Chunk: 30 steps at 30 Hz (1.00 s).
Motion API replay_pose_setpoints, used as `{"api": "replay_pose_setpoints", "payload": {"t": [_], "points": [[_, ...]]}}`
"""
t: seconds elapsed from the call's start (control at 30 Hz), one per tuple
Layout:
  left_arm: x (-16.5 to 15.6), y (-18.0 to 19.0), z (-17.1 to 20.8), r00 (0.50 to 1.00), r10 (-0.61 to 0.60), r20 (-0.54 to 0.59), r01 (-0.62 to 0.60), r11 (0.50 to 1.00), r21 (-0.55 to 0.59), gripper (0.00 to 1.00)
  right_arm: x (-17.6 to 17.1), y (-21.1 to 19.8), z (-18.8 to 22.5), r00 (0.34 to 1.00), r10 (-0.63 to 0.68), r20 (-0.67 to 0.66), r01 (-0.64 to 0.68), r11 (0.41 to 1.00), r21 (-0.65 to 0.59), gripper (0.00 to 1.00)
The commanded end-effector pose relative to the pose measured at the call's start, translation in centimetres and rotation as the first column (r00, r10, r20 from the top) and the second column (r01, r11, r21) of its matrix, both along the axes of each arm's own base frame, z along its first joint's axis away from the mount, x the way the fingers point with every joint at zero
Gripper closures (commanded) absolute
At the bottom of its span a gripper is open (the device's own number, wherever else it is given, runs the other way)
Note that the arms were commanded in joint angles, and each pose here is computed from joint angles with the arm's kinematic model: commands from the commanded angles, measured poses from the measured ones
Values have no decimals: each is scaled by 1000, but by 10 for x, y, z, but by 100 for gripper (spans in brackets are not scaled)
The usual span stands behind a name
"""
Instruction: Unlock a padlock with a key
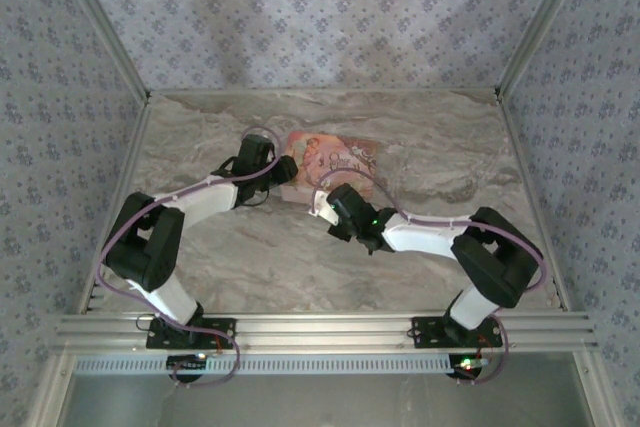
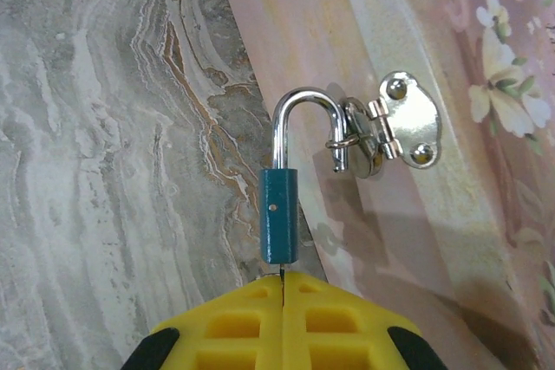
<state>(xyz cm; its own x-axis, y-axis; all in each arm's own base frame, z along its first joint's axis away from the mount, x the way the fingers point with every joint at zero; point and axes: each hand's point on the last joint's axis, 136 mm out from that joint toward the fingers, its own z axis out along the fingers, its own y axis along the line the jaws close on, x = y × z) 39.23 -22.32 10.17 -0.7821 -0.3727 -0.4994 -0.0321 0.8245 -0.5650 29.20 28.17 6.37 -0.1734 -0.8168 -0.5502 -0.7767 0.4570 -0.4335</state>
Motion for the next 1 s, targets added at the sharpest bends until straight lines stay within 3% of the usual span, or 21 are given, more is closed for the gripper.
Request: {"api": "replay_pose_setpoints", "payload": {"t": [0.0, 0.3, 0.97], "points": [[-13, -19, -2, 996, -78, -31, 76, 995, -60, 53, 20, 45, 49, 990, 56, 126, -75, 986, 150, 100], [-13, -19, 0, 997, -73, -29, 71, 996, -62, 53, 24, 59, 61, 987, 71, 144, -95, 981, 168, 100], [-16, 9, 13, 1000, -4, 1, 4, 999, -48, 49, -11, 47, 73, 985, 83, 149, -110, 977, 184, 100]]}}
